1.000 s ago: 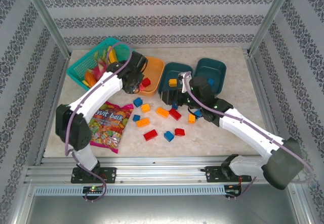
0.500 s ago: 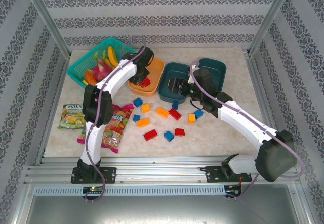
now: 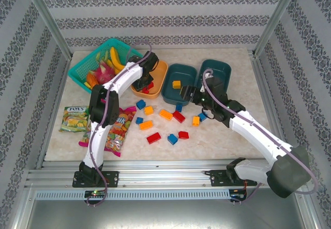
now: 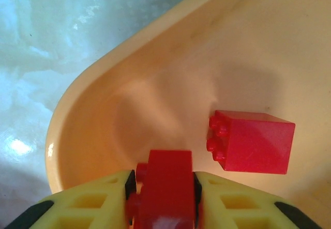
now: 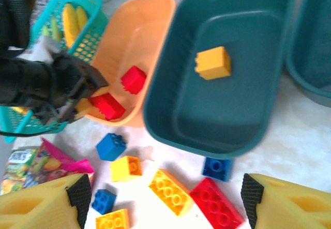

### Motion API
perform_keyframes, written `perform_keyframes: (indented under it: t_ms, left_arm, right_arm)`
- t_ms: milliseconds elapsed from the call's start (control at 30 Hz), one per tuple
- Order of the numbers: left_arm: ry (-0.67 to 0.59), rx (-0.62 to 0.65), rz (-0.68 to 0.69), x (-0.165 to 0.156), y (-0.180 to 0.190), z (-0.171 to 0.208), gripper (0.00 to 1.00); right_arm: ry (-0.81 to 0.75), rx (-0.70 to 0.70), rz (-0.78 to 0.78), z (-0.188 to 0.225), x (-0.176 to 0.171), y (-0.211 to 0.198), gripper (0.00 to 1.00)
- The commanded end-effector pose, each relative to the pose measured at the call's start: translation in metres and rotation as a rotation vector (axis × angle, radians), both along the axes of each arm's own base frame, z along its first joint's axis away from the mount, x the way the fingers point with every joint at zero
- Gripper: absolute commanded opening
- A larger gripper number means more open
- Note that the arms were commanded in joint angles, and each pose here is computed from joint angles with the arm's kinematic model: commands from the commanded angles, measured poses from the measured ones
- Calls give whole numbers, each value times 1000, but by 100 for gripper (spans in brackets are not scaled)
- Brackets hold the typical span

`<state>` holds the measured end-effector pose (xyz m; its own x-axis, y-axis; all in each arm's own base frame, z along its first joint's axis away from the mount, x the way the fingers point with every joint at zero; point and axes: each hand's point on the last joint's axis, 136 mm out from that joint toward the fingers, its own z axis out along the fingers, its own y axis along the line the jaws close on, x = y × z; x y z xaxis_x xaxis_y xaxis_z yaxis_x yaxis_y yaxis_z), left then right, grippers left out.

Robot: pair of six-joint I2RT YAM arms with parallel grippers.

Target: Sort the legos into containers by color

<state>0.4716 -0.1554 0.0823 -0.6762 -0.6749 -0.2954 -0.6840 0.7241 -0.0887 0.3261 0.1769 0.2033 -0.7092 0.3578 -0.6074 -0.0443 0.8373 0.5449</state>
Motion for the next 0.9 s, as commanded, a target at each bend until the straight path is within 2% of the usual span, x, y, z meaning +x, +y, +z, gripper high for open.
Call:
perform_keyframes:
  t_ms: [0,133,300,433,567,667,767,867]
  left_arm:
    - [-74,-30,-14,0,0,42,47]
    - [-153,-60,-47,4,-8,77,59]
    - [-250,-79,-143,-12,-19,126,69]
    - [-335,-149,-416,-35,-57,152,78]
    - [-384,-289,-749,-81,-107,161,83]
    - [-400,-330,-949,-122,-131,160,85]
    - [-379,-346,-1017,-149,-137,152,87]
    - [-374,-361,-1019,-161,-136,147,87]
  right_arm:
    - [112,-48,-103,-26,-16,-27,78]
    - [172,-54,-164,-41,-27,-42,78]
    - [247,-47,-258,-63,-35,-59,78]
    - [325,-14,-367,-86,-40,-76,77]
    - [395,23,-462,-107,-43,-87,76]
    - [468,26,-506,-123,-45,-91,75]
    - [520,31,-524,-137,-42,-88,74]
    - [544,40,-509,-143,-31,-79,73]
